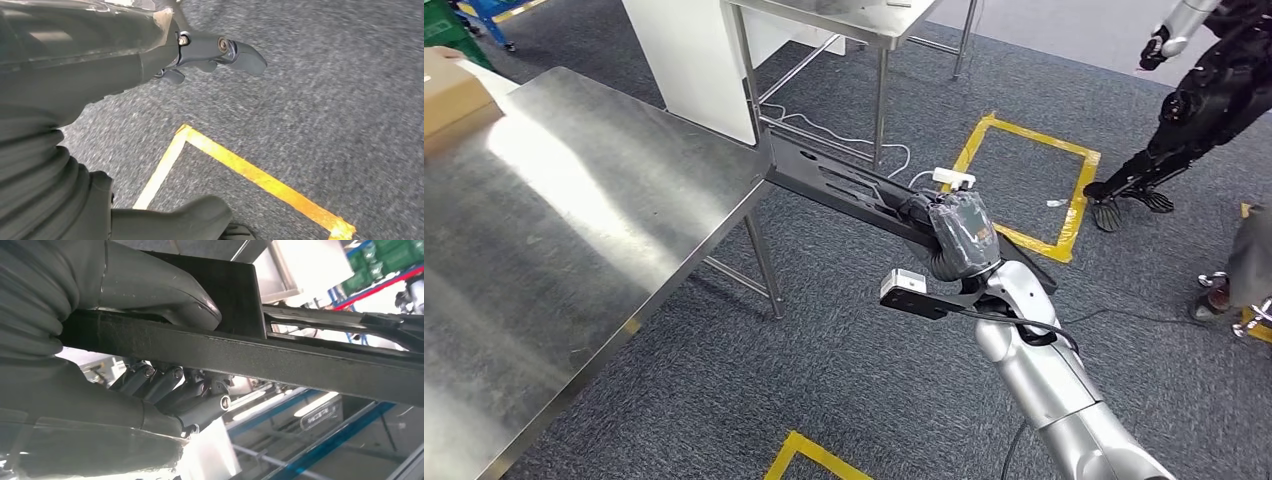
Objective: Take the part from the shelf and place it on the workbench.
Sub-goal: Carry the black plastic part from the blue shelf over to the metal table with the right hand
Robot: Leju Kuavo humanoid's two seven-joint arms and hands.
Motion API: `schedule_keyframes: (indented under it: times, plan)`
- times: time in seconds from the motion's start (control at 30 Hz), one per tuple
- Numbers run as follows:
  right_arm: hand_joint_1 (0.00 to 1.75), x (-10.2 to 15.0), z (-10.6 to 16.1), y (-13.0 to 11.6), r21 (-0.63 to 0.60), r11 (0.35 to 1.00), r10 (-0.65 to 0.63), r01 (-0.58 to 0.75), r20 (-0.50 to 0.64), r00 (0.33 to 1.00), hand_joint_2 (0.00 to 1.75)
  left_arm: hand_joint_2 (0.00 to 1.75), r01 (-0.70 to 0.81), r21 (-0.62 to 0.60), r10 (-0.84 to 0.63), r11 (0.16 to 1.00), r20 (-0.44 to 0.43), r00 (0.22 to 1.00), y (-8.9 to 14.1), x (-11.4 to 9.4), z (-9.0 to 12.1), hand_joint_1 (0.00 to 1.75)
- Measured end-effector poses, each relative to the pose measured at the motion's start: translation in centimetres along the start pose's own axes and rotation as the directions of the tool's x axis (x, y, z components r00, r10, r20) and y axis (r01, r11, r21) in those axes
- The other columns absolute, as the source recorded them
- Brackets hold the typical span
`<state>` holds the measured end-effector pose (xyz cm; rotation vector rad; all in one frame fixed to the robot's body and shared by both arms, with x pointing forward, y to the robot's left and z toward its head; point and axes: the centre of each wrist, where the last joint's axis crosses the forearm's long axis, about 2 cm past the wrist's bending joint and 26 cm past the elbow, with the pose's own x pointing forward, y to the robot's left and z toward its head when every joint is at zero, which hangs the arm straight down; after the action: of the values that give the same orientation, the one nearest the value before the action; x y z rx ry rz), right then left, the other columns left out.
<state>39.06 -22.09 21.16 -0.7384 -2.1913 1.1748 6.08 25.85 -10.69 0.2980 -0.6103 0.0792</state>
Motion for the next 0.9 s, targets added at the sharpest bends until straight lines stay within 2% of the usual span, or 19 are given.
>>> schedule_keyframes:
  times: [0.33, 0.9]
  plan:
    - [1.71, 0.06, 0.13, 0.11, 0.008, 1.0, 0.02, -0.02, -0.005, 1.0, 1.75, 1.75, 0.012, -0.014, -0.012, 1.0, -0.01, 1.0, 0.09, -0.46, 0.21, 0.0]
    - [1.71, 0.04, -0.59, -0.26, 0.004, 1.0, 0.031, -0.03, -0.004, 1.0, 1.75, 1.75, 0.015, -0.015, -0.015, 1.0, 0.0, 1.0, 0.09, 0.21, -0.16, 0.0]
